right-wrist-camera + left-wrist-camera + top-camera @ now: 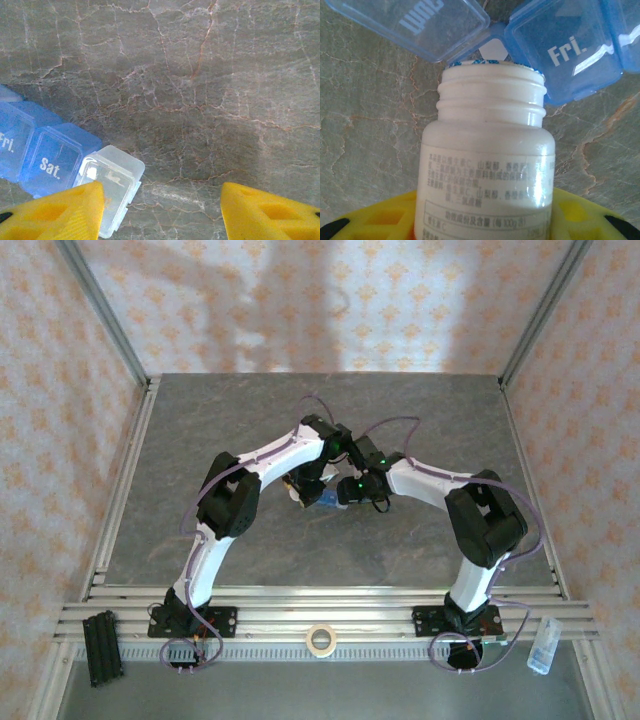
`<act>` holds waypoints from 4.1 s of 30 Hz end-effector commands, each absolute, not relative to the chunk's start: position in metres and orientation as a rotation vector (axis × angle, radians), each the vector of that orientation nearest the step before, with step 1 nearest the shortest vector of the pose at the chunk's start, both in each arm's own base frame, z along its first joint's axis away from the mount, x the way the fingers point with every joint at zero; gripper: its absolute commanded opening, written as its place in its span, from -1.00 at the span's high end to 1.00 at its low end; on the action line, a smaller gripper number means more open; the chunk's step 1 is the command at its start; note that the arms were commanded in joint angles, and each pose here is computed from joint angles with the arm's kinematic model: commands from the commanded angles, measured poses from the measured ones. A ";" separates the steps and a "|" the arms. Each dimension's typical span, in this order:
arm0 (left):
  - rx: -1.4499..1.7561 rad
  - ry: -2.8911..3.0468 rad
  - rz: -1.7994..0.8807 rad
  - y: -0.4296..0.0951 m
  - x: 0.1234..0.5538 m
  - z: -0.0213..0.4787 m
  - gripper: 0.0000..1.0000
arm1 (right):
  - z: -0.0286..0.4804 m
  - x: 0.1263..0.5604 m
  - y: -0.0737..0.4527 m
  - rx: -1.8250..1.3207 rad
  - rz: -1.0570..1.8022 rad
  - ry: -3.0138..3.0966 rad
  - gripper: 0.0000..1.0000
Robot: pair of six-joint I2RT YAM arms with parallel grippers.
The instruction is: Sort the pills into containers
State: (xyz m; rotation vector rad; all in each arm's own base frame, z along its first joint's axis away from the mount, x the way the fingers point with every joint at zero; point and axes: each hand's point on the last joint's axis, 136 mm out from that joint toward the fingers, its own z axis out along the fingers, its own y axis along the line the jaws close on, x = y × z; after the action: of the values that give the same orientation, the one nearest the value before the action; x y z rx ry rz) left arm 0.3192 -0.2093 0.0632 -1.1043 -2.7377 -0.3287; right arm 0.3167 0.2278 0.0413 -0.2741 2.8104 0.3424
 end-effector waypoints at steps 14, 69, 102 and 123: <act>-1.158 -2.789 -0.357 -0.215 0.328 0.090 1.00 | 0.091 0.315 0.220 -0.102 0.430 2.678 -0.24; -1.164 -2.776 -0.423 -0.209 0.326 0.079 1.00 | 0.054 0.360 0.207 0.092 0.475 2.735 -0.15; -1.071 -3.049 -0.247 -0.205 0.322 0.078 1.00 | 0.062 0.356 0.201 0.088 0.441 2.735 -0.16; -1.053 -3.145 -0.147 -0.205 0.315 0.070 1.00 | 0.067 0.355 0.200 0.086 0.433 2.730 -0.16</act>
State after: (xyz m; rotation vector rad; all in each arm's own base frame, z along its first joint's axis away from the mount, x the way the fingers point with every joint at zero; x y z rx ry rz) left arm 0.3102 -0.2031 0.0588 -1.0751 -3.0731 -0.1863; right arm 0.3466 0.2033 0.0481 0.0733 2.7768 0.4514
